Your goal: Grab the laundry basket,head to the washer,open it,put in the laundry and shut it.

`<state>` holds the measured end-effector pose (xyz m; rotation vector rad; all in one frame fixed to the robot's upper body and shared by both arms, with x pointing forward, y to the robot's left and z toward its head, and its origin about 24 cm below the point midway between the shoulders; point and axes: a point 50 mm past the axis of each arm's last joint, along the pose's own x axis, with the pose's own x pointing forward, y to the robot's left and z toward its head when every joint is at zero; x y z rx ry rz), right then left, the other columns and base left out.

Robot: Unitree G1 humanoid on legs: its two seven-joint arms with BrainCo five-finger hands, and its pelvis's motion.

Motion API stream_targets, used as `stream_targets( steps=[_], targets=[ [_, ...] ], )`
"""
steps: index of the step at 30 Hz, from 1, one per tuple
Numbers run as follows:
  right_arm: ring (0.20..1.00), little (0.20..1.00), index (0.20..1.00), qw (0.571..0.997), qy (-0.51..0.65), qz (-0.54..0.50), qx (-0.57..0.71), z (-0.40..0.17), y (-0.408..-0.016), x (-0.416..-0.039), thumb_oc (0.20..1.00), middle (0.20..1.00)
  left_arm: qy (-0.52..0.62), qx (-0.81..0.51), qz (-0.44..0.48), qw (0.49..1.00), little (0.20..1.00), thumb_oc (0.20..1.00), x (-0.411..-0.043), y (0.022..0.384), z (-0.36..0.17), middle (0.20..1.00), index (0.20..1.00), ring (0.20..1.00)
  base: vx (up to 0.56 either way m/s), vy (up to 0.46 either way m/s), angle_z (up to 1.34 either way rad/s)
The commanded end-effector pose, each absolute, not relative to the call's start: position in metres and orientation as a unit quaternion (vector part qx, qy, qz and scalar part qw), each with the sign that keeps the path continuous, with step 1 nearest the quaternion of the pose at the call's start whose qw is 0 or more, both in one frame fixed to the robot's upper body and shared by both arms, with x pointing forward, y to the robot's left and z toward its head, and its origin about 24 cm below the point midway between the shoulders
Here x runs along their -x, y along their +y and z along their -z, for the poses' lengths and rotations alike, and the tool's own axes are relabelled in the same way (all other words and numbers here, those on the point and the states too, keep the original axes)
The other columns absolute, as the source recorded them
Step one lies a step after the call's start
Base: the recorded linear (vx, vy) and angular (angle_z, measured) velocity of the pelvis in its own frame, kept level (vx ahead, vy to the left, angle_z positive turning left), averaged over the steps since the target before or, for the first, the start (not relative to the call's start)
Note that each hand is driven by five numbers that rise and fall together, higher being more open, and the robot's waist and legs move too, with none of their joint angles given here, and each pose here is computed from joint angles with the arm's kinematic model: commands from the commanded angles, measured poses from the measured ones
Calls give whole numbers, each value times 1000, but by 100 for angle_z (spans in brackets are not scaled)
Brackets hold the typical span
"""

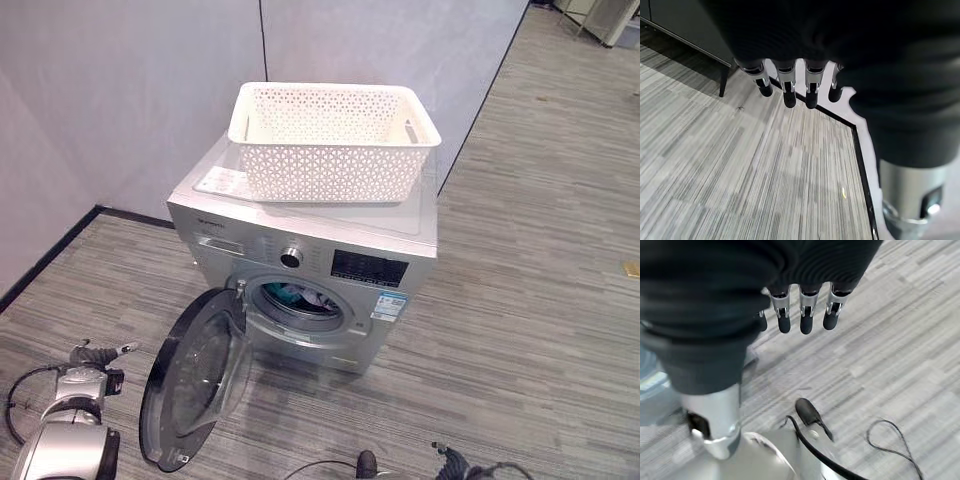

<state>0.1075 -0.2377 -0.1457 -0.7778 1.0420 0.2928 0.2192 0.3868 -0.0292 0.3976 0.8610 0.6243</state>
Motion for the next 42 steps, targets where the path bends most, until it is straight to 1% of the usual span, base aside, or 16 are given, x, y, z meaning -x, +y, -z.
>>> stream_targets(
  steps=[1, 6, 10, 12, 13, 16, 17, 18, 20, 24, 28, 33, 34, 37, 40, 42],
  targets=[
    [1000, 1000, 1000, 790, 464, -143, 375, 141, -243, -118, 1000, 1000, 408, -188, -291, 845, 1000, 1000, -231, 383, 23, 1000, 1000, 1000, -24, -18, -8],
    [1000, 1000, 1000, 816, 420, -137, 372, 129, -239, -138, 1000, 1000, 431, -123, -275, 851, 1000, 1000, -226, 349, 55, 1000, 1000, 1000, -67, -23, -2],
    [1000, 1000, 1000, 821, 414, -132, 370, 127, -239, -139, 1000, 1000, 430, -77, -270, 858, 1000, 1000, -227, 330, 67, 1000, 1000, 1000, -51, -46, 1],
    [1000, 1000, 1000, 826, 415, -112, 364, 127, -240, -142, 1000, 1000, 428, -40, -222, 875, 1000, 1000, -233, 282, 89, 1000, 1000, 1000, -67, -70, -4],
    [1000, 1000, 1000, 826, 415, -112, 364, 127, -240, -142, 1000, 1000, 428, -40, -222, 875, 1000, 1000, -233, 281, 89, 1000, 1000, 1000, -45, -48, -2],
    [1000, 1000, 1000, 836, 404, -90, 360, 122, -243, -149, 1000, 1000, 415, -25, -171, 893, 1000, 1000, -238, 243, 98, 1000, 1000, 1000, -14, -17, 2],
    [1000, 1000, 1000, 836, 404, -90, 360, 122, -243, -149, 1000, 1000, 415, -25, -171, 893, 1000, 1000, -238, 242, 98, 1000, 1000, 1000, 0, 0, 0],
    [1000, 1000, 1000, 845, 395, -72, 352, 118, -245, -154, 1000, 1000, 399, -1, -149, 905, 1000, 1000, -240, 221, 101, 1000, 1000, 1000, -29, -32, 2],
    [1000, 1000, 1000, 853, 387, -56, 345, 115, -247, -160, 1000, 1000, 385, 17, -124, 914, 1000, 1000, -240, 201, 103, 1000, 1000, 1000, -27, -50, 4],
    [1000, 1000, 1000, 859, 377, -42, 342, 112, -246, -168, 1000, 1000, 331, 37, -33, 942, 1000, 1000, -253, 150, 90, 1000, 1000, 1000, -2, -65, 2],
    [1000, 1000, 1000, 865, 364, -49, 342, 111, -235, -180, 1000, 1000, 290, 49, 129, 947, 1000, 1000, -260, 71, 70, 1000, 1000, 1000, -23, -45, -1],
    [1000, 1000, 1000, 872, 331, -83, 349, 110, -209, -193, 1000, 1000, 169, -3, 244, 955, 1000, 1000, -295, -17, 3, 1000, 1000, 1000, -33, -7, -38],
    [1000, 1000, 1000, 872, 331, -83, 350, 110, -209, -193, 1000, 1000, 169, -3, 244, 955, 1000, 1000, -295, -18, 3, 1000, 1000, 1000, 4, -1, -85],
    [1000, 1000, 1000, 875, 333, -71, 344, 112, -216, -182, 1000, 1000, 45, 6, 258, 965, 1000, 1000, -308, -12, -41, 1000, 1000, 1000, -66, -54, -78],
    [1000, 1000, 1000, 872, 351, -59, 336, 117, -224, -169, 1000, 1000, 6, 19, 287, 958, 1000, 1000, -301, -1, -51, 1000, 1000, 1000, -14, -30, -20],
    [1000, 1000, 1000, 869, 376, -42, 320, 123, -233, -153, 1000, 1000, 16, 38, 305, 952, 1000, 1000, -285, 30, -36, 1000, 1000, 1000, 20, -1, 11]
  ],
)
